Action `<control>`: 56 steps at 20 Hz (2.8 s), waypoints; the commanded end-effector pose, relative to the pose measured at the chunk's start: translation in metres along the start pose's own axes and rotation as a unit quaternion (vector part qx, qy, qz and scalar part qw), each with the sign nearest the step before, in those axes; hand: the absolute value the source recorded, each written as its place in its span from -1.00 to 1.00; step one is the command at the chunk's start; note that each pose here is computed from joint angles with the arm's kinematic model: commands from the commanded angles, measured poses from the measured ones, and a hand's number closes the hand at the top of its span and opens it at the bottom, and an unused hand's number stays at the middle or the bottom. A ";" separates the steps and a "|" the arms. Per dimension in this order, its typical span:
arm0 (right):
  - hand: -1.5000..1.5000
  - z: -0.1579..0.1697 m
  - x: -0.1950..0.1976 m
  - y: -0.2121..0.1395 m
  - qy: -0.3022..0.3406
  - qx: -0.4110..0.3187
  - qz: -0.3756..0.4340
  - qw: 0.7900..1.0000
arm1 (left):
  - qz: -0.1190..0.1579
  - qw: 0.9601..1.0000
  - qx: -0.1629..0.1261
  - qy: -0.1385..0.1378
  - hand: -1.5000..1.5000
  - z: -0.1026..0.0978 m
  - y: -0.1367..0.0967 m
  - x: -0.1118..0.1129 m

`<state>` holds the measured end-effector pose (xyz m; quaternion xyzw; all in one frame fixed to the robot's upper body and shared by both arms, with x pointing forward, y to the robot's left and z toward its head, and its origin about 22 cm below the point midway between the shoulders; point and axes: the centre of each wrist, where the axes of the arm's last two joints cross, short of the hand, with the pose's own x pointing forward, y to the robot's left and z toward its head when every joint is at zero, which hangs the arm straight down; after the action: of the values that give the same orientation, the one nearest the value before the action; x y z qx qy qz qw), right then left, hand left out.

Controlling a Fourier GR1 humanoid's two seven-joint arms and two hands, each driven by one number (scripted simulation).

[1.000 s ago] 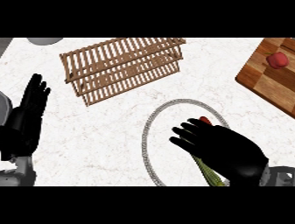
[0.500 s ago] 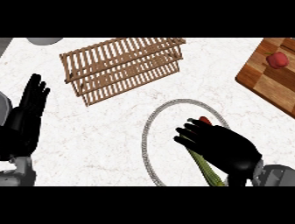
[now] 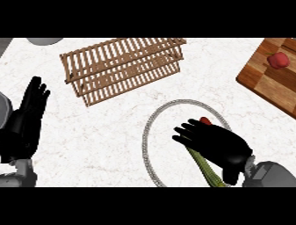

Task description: Pick the squash from the placemat and place it in the tiered shelf

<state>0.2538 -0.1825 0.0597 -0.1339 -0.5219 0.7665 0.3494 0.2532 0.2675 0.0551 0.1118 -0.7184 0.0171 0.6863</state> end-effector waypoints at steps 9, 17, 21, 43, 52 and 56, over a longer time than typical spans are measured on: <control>-1.00 -0.025 -0.011 0.030 0.002 0.042 -0.005 0.999 | 0.002 1.000 0.002 0.004 0.00 -0.007 -0.005 0.004; 1.00 -0.053 0.014 0.048 -0.041 -0.005 0.066 0.997 | -0.004 1.000 -0.002 0.002 0.00 -0.006 0.002 0.000; 1.00 -0.031 0.013 0.046 -0.064 -0.037 0.061 0.995 | 0.005 1.000 -0.001 0.007 0.00 0.000 0.004 -0.008; 1.00 -0.014 0.156 -0.096 0.184 -0.331 -0.301 0.876 | 0.000 1.000 -0.007 0.003 0.00 -0.004 -0.005 -0.005; 1.00 -0.019 0.166 -0.185 0.253 -0.395 -0.262 0.843 | -0.012 1.000 -0.007 0.006 0.00 -0.009 0.013 0.001; 1.00 -0.035 0.158 -0.200 0.261 -0.420 -0.270 0.826 | 0.004 1.000 -0.007 0.002 0.00 -0.016 -0.009 0.008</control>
<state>0.2262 -0.0215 0.2341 -0.2913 -0.7202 0.3292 0.5367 0.2616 0.2689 0.0557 0.1048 -0.7166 0.0140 0.6894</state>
